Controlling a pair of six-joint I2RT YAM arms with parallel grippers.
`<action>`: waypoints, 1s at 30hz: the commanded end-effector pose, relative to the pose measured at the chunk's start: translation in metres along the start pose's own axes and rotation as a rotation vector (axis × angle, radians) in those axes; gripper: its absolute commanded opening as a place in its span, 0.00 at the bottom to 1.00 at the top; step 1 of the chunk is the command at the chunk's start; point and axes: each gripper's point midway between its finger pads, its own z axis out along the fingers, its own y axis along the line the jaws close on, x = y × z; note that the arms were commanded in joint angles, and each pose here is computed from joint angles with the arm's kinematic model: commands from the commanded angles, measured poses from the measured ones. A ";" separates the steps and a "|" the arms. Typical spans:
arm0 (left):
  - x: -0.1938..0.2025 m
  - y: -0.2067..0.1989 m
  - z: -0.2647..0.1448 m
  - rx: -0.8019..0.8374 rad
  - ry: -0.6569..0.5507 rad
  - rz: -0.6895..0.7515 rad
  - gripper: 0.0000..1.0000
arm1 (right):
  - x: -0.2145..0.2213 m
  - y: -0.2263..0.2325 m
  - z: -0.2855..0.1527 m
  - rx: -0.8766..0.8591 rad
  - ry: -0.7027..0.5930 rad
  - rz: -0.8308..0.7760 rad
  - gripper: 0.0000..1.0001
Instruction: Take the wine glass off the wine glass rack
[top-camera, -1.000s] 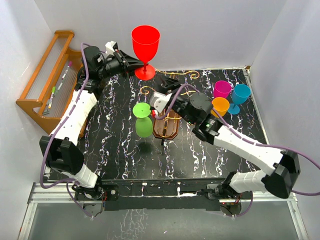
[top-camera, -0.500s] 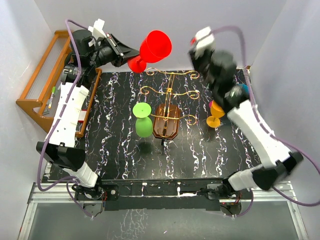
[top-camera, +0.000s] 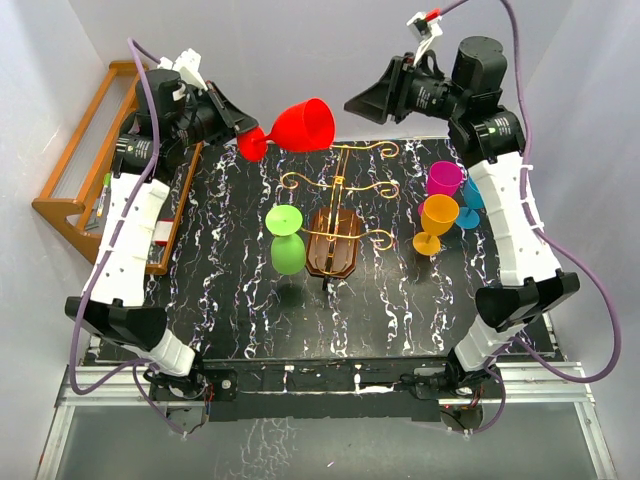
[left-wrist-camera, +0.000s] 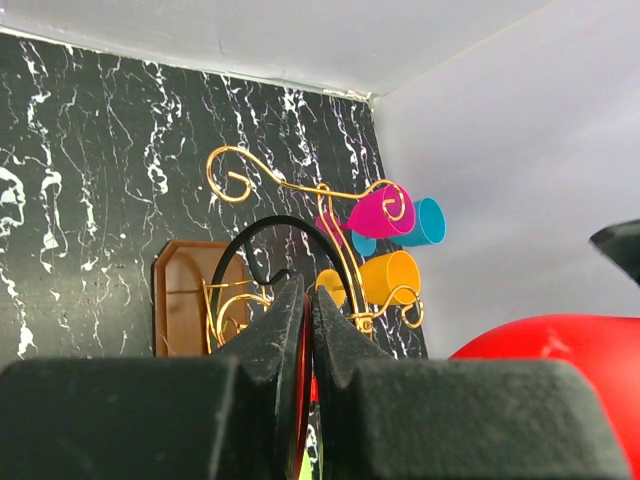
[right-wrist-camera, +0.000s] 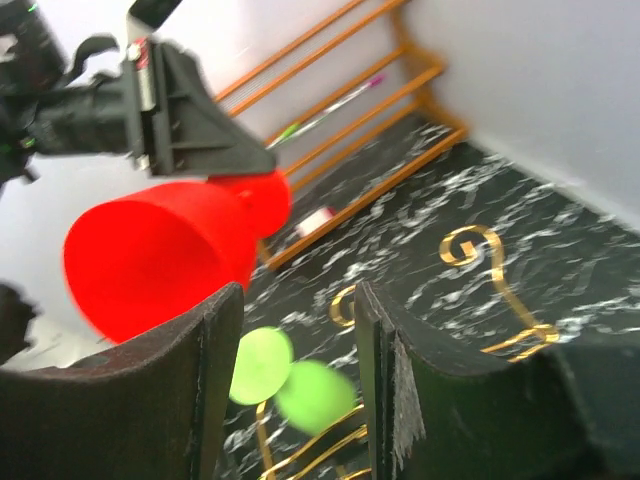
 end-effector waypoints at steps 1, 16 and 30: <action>-0.011 -0.015 -0.023 0.028 -0.057 0.061 0.00 | 0.002 0.053 -0.014 -0.250 0.053 0.047 0.51; -0.009 -0.016 -0.019 0.044 -0.042 0.043 0.00 | 0.032 0.051 0.021 -0.157 0.125 0.025 0.49; -0.003 -0.013 -0.017 0.038 -0.021 0.024 0.12 | 0.044 0.026 0.048 0.005 0.119 0.038 0.08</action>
